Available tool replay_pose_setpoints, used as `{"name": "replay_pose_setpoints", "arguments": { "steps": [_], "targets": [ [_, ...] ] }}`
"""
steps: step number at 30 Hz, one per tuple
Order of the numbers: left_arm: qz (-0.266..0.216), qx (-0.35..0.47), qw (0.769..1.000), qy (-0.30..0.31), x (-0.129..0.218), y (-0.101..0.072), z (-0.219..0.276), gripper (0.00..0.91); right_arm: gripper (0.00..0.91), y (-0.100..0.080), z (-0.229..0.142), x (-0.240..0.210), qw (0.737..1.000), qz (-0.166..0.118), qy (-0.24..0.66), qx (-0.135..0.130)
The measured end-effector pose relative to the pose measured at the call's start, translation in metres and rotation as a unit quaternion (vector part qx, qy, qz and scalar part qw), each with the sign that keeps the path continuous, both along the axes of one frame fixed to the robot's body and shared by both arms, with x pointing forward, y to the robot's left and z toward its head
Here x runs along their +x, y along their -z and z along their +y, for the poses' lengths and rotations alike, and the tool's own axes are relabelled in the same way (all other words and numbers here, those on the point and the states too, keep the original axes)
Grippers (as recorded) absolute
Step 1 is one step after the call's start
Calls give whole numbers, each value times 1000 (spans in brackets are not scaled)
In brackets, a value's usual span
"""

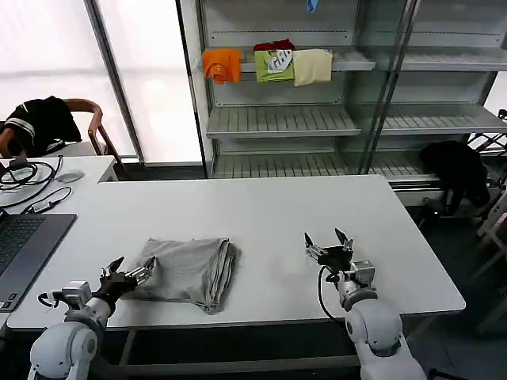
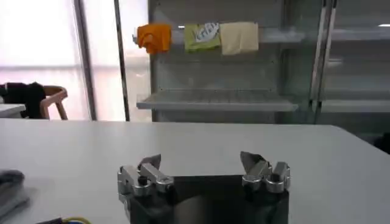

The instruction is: Fold and organize the clothes.

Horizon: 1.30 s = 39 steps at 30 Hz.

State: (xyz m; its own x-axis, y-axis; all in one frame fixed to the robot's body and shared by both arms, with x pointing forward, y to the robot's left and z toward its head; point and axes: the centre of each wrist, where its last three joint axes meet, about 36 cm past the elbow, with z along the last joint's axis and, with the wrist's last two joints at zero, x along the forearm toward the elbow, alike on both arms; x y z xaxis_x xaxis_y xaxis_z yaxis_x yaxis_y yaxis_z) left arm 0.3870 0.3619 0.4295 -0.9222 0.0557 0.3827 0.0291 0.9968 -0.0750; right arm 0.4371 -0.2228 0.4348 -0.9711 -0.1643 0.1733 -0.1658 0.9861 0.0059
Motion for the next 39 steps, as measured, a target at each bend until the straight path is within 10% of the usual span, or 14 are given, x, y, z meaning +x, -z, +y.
{"name": "replay_pose_setpoints", "arguments": {
  "steps": [5, 8, 10, 29, 39],
  "targets": [
    [11, -2, 1000, -7, 1, 10, 3, 534, 907, -1, 0, 0, 1000, -1, -1, 1],
    [16, -6, 1000, -9, 2, 14, 6, 121, 907, 0, 0, 1, 1000, 0, -1, 0],
    [19, -9, 1000, -8, 2, 16, 7, 20, 907, 0, 0, 1, 1000, 1, 0, 1],
    [9, -59, 998, -5, 3, 23, 2, 10, 907, -2, -1, 5, 1000, -2, 10, 2],
    [-68, 88, 993, -29, 2, -31, 52, 20, 907, -1, -1, 10, 1000, -6, 9, 6]
  ]
}}
